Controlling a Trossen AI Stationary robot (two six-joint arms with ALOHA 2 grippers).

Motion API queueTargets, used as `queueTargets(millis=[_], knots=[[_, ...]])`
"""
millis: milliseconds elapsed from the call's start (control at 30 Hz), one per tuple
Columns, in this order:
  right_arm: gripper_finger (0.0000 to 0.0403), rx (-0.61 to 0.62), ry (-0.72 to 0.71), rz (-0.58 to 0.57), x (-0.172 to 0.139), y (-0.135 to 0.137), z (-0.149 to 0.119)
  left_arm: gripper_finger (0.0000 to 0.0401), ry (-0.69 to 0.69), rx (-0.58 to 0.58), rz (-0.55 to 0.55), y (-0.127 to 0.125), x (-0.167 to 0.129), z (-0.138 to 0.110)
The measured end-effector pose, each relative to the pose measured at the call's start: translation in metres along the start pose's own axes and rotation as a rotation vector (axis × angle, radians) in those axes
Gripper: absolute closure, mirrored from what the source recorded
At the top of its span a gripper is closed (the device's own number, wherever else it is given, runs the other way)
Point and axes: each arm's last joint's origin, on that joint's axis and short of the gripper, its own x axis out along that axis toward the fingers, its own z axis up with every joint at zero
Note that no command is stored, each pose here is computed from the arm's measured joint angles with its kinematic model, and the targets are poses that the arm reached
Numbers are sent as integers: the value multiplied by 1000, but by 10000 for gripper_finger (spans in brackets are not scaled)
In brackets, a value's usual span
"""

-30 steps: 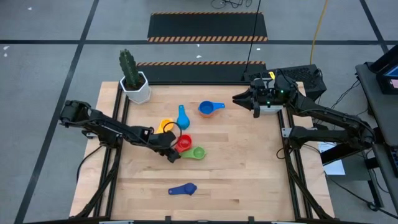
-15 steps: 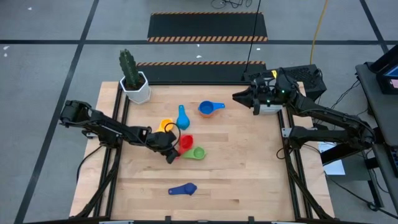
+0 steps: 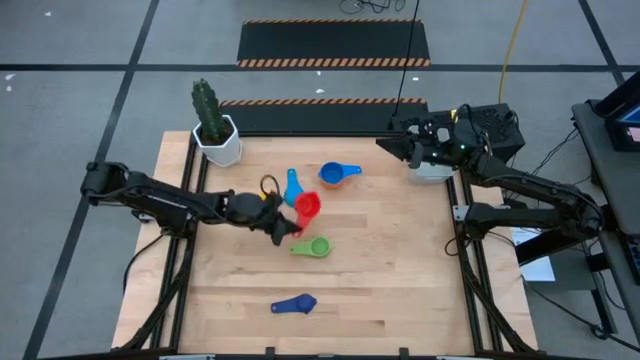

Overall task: Nest measuring cups in basket
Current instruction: Stack the red measuring cup on top of the blue measuring cup

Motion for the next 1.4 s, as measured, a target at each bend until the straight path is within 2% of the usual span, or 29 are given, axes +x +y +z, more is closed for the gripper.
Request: queueTargets(millis=[300, 600, 833, 1000, 1200, 1300, 1400], knots=[[387, 5, -68, -17, 13, 10, -12, 392, -417, 115, -116, -35, -25, 68], [387, 57, -93, -34, 45, 17, -44, 389, -650, 117, -173, -40, -43, 110], [387, 209, -86, 26, 72, 14, -66, 386, -791, 61, -218, -42, -52, 121], [370, 272, -92, 47, 99, 22, -63, 395, -862, -26, -184, -46, -53, 118], [333, 250, -53, 36, 135, 28, -51, 387, -950, -84, -169, -52, -50, 114], [312, 249, -21, 27, 147, 22, -51, 395, -971, -91, -196, -56, -52, 113], [288, 281, -16, 62, 154, 16, -51, 390, -979, -91, -176, -56, -52, 111]])
